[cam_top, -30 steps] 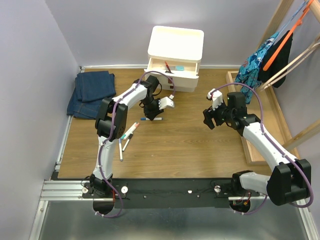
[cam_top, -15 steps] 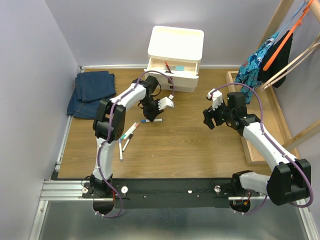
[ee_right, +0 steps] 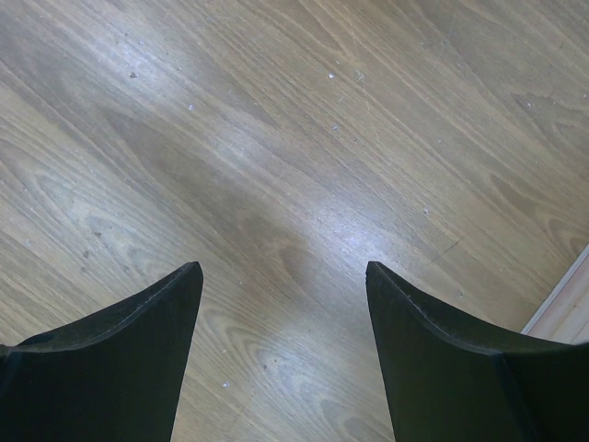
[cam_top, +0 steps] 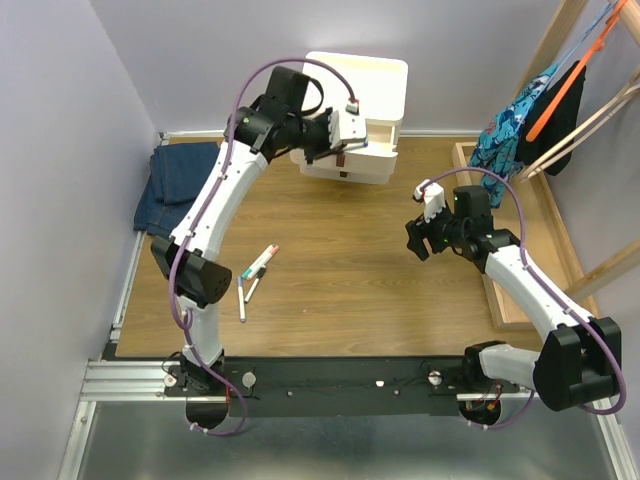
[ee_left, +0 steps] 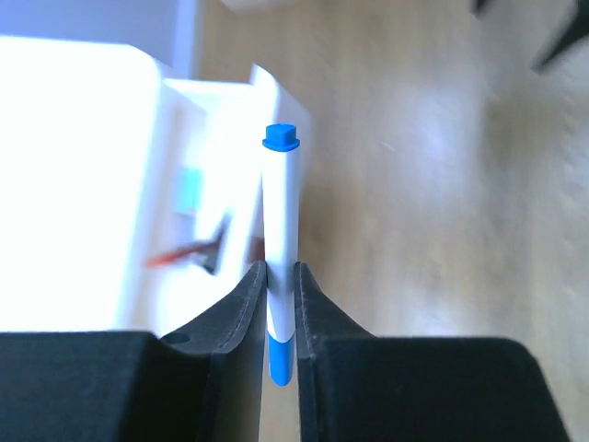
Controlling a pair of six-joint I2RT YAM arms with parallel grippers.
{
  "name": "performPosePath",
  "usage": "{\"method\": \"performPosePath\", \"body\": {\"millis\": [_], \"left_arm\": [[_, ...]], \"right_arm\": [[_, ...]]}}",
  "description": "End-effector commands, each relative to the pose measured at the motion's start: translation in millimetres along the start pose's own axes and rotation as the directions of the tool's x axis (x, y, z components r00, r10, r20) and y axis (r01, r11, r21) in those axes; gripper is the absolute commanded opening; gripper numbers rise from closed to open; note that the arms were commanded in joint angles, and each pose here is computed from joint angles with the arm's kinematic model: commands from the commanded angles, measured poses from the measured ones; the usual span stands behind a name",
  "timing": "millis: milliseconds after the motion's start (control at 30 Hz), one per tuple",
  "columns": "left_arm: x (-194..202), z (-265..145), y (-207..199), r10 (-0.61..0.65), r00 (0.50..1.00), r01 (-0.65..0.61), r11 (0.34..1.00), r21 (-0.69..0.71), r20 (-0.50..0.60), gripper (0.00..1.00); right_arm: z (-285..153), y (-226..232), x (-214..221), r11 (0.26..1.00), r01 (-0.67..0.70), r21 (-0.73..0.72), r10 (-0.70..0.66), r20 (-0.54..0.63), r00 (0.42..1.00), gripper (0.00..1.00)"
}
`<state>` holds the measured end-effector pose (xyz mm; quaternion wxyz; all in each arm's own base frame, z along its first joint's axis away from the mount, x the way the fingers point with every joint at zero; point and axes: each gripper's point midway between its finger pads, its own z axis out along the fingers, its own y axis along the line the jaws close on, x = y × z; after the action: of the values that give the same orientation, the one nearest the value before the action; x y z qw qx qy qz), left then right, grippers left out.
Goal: Sort the stationery into containers
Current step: Place the pen in the drawer, then pick up the pen from the center of the board.
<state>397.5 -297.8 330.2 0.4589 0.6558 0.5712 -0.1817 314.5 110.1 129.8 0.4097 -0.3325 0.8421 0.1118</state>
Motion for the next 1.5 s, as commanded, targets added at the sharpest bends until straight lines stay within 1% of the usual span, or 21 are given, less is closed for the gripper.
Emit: {"method": "performPosePath", "body": {"millis": [0,167,300,467,500,567,600,700,767,867,933,967,1000,1033,1067,1133,1200,1233,1400,1433,1467], "left_arm": [[-8.0,17.7,48.8,0.074,0.997,-0.071,0.991,-0.115,0.025,0.19],[7.5,34.6,76.5,0.123,0.992,-0.123,0.973,-0.194,-0.013,0.19],[22.9,51.5,90.9,0.107,0.994,-0.109,0.968,-0.225,-0.018,0.23],[34.1,56.9,104.8,0.074,0.997,-0.076,0.96,-0.268,-0.016,0.26],[34.1,56.2,108.1,0.075,0.997,-0.077,0.955,-0.285,-0.018,0.35],[34.2,53.8,112.7,0.048,0.999,-0.048,0.946,-0.32,-0.009,0.47],[31.0,49.0,116.2,0.06,0.998,-0.059,0.932,-0.357,-0.008,0.55],[19.7,34.9,116.6,0.086,0.996,-0.077,0.909,-0.409,0.003,0.63],[12.0,21.7,114.7,0.074,0.997,-0.066,0.899,-0.434,-0.001,0.64],[4.3,-11.4,97.2,-0.053,0.998,0.061,0.874,-0.483,0.03,0.64],[15.4,-36.2,70.5,-0.176,0.983,0.174,0.846,-0.504,0.043,0.65],[22.6,-40.8,56.8,-0.209,0.977,0.197,0.847,-0.494,0.032,0.65],[24.1,-57.0,36.8,-0.237,0.971,0.215,0.85,-0.48,0.017,0.66],[50.6,-48.2,10.0,-0.304,0.952,0.259,0.863,-0.435,-0.035,0.66],[62.2,-48.8,-5.6,-0.342,0.938,0.288,0.865,-0.41,-0.062,0.66],[94.7,-48.8,-48.4,-0.436,0.887,0.365,0.864,-0.346,-0.154,0.63],[113.9,-51.1,-72.1,-0.491,0.848,0.417,0.851,-0.319,-0.2,0.59],[132.7,-46.6,-89.7,-0.516,0.821,0.442,0.845,-0.302,-0.242,0.59],[187.1,-50.5,-123.7,-0.552,0.765,0.476,0.832,-0.286,-0.331,0.56],[206.5,-54.9,-130.7,-0.579,0.734,0.498,0.814,-0.299,-0.355,0.56],[214.9,-56.5,-133.8,-0.588,0.72,0.506,0.808,-0.302,-0.368,0.56]], "right_arm": [[0.7,-4.2,-6.4,1.0,0.014,0.0,-0.014,0.021,1.0,0.8],[-1.1,-4.7,-5.4,1.0,0.017,0.008,-0.017,0.019,1.0,0.8],[-3.4,-3.9,-6.1,1.0,0.013,0.01,-0.013,0.023,1.0,0.8],[-5.3,-3.0,-3.3,1.0,0.008,0.012,-0.008,0.023,1.0,0.8],[-5.4,-2.4,-2.1,1.0,0.004,0.009,-0.004,0.021,1.0,0.8],[-5.9,-1.1,-0.6,1.0,0.0,0.006,0.0,0.023,1.0,0.8],[-5.3,-0.2,-0.2,1.0,0.0,0.003,0.0,0.024,1.0,0.8],[-4.7,0.7,1.5,1.0,-0.003,0.0,0.003,0.024,1.0,0.8],[-4.6,0.7,2.3,1.0,-0.004,0.0,0.004,0.022,1.0,0.8],[-6.2,-1.1,1.5,1.0,-0.004,0.009,0.004,0.025,1.0,0.8],[-6.5,-1.0,3.0,1.0,-0.005,0.01,0.005,0.024,1.0,0.8],[-6.4,-1.1,4.9,1.0,-0.006,0.011,0.006,0.021,1.0,0.8],[-5.7,0.8,7.1,1.0,-0.008,0.004,0.008,0.018,1.0,0.8],[-5.3,1.6,7.9,1.0,-0.008,0.0,0.008,0.017,1.0,0.8],[-5.1,1.4,7.9,1.0,-0.012,0.0,0.012,0.019,1.0,0.8],[-3.7,3.0,8.2,1.0,-0.01,-0.009,0.01,0.02,1.0,0.8],[-2.2,3.1,6.9,1.0,-0.019,-0.015,0.019,0.022,1.0,0.8],[-1.8,2.4,4.9,1.0,-0.019,-0.015,0.019,0.026,0.999,0.8],[0.7,2.3,-1.1,0.999,-0.028,-0.028,0.029,0.03,0.999,0.8],[0.8,2.6,-1.2,0.999,-0.031,-0.03,0.031,0.029,0.999,0.8],[0.7,1.9,-1.7,0.999,-0.033,-0.029,0.034,0.029,0.999,0.8]]}}
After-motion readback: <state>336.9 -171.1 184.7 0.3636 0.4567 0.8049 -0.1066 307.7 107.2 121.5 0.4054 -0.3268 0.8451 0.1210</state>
